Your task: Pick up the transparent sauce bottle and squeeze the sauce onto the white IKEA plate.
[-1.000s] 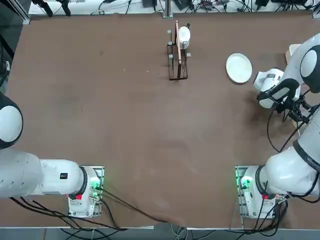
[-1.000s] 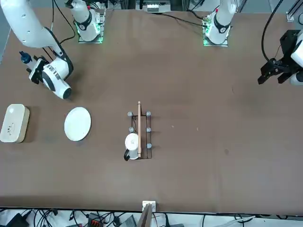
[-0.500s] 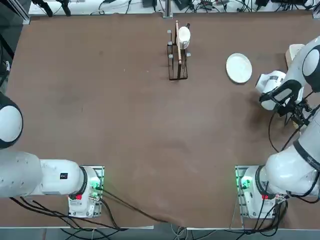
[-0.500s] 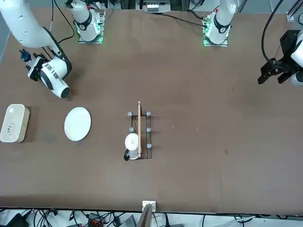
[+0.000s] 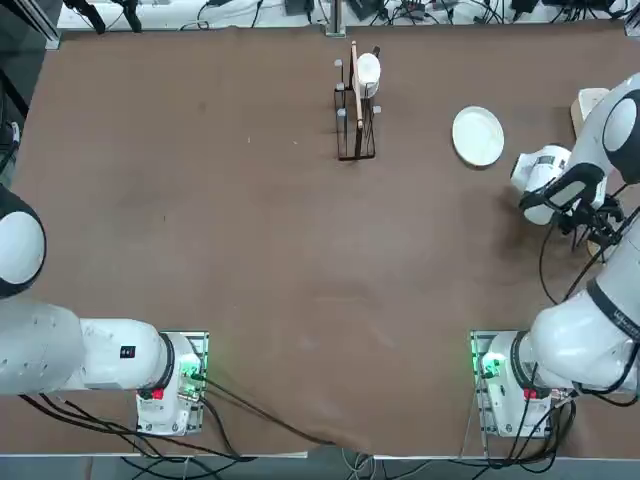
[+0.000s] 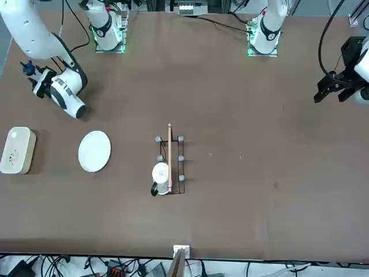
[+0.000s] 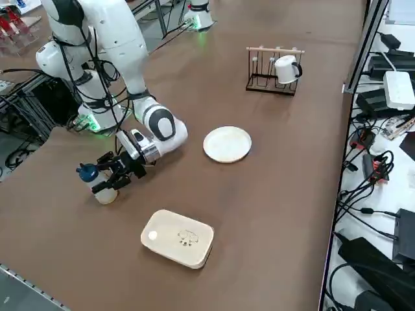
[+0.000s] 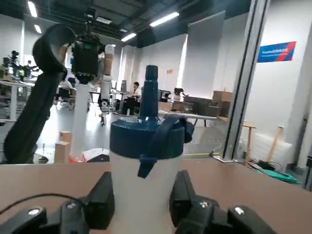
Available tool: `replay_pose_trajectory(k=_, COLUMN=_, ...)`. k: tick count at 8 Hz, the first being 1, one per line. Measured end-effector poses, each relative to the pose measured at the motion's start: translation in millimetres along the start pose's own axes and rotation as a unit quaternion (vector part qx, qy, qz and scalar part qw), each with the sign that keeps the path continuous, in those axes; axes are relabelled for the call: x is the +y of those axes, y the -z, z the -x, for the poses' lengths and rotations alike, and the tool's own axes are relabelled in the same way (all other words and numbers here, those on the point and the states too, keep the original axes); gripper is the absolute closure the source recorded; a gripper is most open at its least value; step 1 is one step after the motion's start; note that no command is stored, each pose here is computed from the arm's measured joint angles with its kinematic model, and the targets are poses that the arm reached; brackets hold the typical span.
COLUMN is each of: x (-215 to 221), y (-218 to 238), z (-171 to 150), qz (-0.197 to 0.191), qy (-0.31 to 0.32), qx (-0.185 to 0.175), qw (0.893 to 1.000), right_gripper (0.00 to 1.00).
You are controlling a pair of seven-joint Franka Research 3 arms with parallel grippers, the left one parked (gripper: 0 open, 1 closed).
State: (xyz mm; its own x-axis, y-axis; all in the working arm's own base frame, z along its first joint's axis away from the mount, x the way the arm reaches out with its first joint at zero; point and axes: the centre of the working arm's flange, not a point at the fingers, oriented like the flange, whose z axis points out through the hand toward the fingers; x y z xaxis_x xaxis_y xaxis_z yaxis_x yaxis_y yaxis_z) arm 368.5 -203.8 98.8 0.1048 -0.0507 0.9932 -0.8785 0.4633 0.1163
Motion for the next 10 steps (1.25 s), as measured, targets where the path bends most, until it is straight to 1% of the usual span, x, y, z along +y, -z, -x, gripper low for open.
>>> replay_pose_trajectory(k=1, x=-3, y=6, z=-1, qz=-0.011, qy=-0.003, qx=0.001, qw=1.0, right_gripper=0.48)
replay_pose_trajectory(k=3, x=-16, y=24, z=-11, qz=-0.029, qy=-0.014, qx=-0.001, qw=0.999, right_gripper=0.49)
replay_pose_trajectory(k=4, x=-28, y=42, z=-27, qz=-0.044, qy=-0.027, qx=-0.007, qw=0.999, right_gripper=0.49)
replay_pose_trajectory(k=5, x=-42, y=68, z=-48, qz=-0.057, qy=-0.044, qx=-0.021, qw=0.997, right_gripper=0.49)
replay_pose_trajectory(k=7, x=-66, y=132, z=-94, qz=-0.066, qy=-0.079, qx=-0.072, qw=0.992, right_gripper=0.49)
replay_pose_trajectory(k=8, x=-73, y=163, z=-112, qz=-0.07, qy=-0.083, qx=-0.098, qw=0.989, right_gripper=0.49)
replay_pose_trajectory(k=9, x=-77, y=189, z=-125, qz=-0.072, qy=-0.07, qx=-0.121, qw=0.988, right_gripper=0.49)
replay_pose_trajectory(k=10, x=-77, y=214, z=-134, qz=-0.071, qy=-0.043, qx=-0.145, qw=0.986, right_gripper=0.49)
